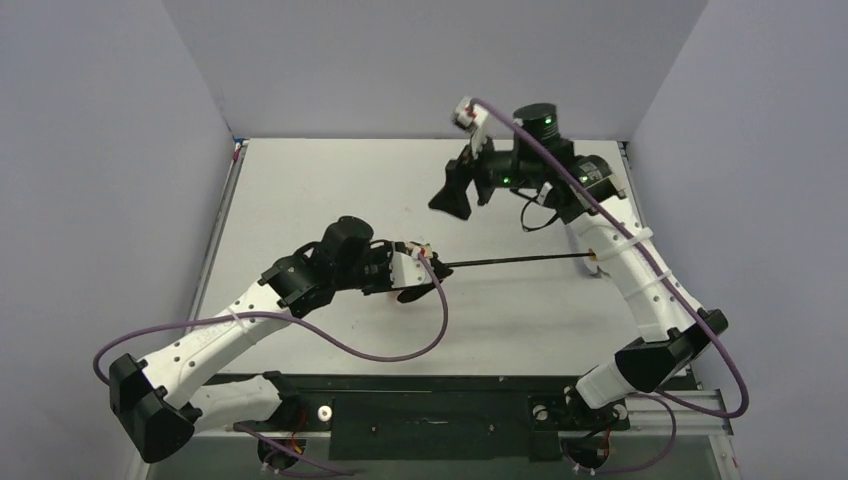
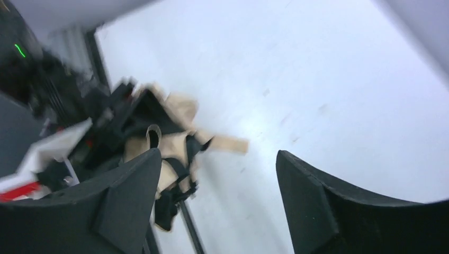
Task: Open the umbrella
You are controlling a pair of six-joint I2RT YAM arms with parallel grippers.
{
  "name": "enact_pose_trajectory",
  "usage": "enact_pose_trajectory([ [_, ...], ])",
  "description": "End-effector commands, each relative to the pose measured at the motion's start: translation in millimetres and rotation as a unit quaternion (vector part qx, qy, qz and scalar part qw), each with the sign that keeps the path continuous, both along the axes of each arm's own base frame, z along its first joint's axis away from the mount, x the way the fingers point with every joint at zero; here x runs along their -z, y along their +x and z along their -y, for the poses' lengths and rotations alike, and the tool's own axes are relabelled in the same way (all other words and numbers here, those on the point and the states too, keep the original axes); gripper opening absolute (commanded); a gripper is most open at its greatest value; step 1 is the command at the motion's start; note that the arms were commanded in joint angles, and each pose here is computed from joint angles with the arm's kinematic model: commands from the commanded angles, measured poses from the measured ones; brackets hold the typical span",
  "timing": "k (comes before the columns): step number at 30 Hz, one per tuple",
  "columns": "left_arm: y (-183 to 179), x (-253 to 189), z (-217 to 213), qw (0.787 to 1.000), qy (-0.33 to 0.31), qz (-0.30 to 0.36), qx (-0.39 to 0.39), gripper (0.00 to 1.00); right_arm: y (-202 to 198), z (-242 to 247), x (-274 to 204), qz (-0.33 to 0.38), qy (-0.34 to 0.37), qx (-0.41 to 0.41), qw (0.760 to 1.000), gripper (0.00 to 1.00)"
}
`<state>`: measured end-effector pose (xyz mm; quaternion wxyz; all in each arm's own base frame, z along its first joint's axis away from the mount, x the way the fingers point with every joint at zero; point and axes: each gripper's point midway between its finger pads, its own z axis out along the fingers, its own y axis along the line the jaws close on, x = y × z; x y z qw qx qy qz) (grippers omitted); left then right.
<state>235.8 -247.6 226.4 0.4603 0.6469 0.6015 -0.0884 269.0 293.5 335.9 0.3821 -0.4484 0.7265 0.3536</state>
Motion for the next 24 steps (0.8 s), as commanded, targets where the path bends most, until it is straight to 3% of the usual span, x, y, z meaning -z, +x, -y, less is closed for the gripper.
enact_pose_trajectory([
  [1,2.8,14.9,-6.9,0.995,-0.041,-0.068,-0.055,0.0,36.0,14.0,-146.1,0.152,0.152,0.083,0.973,0.79],
  [5,37.4,15.1,-20.4,0.97,-0.119,-0.144,-0.156,0.0,37.6,28.6,-208.6,0.18,0.228,0.128,0.948,0.82],
  [7,59.0,1.4,-29.1,0.947,-0.183,-0.174,-0.198,0.0,34.5,37.3,-219.5,0.182,0.245,0.145,0.941,0.82],
  [8,71.6,-6.1,-40.5,0.926,-0.225,-0.193,-0.235,0.0,37.0,39.7,-213.5,0.174,0.244,0.155,0.941,0.82],
  [9,80.3,-23.5,-38.6,0.919,-0.267,-0.186,-0.225,0.0,32.2,47.5,-222.3,0.179,0.258,0.17,0.934,0.82],
  [10,89.2,-32.9,-48.2,0.894,-0.31,-0.204,-0.252,0.0,38.6,49.8,-208.4,0.166,0.252,0.186,0.935,0.81],
  [14,101.1,-94.3,-55.9,0.849,-0.444,-0.181,-0.223,0.0,50.6,80.1,-189.8,0.147,0.273,0.281,0.908,0.81],
  [17,97.3,-131.3,-51.4,0.838,-0.497,-0.144,-0.174,0.0,58.4,90.0,-185.5,0.126,0.296,0.316,0.892,0.8],
  [24,73.0,-185.8,-29.4,0.805,-0.572,-0.139,-0.071,0.0,67.4,56.1,-197.9,0.093,0.343,0.266,0.896,0.79],
])
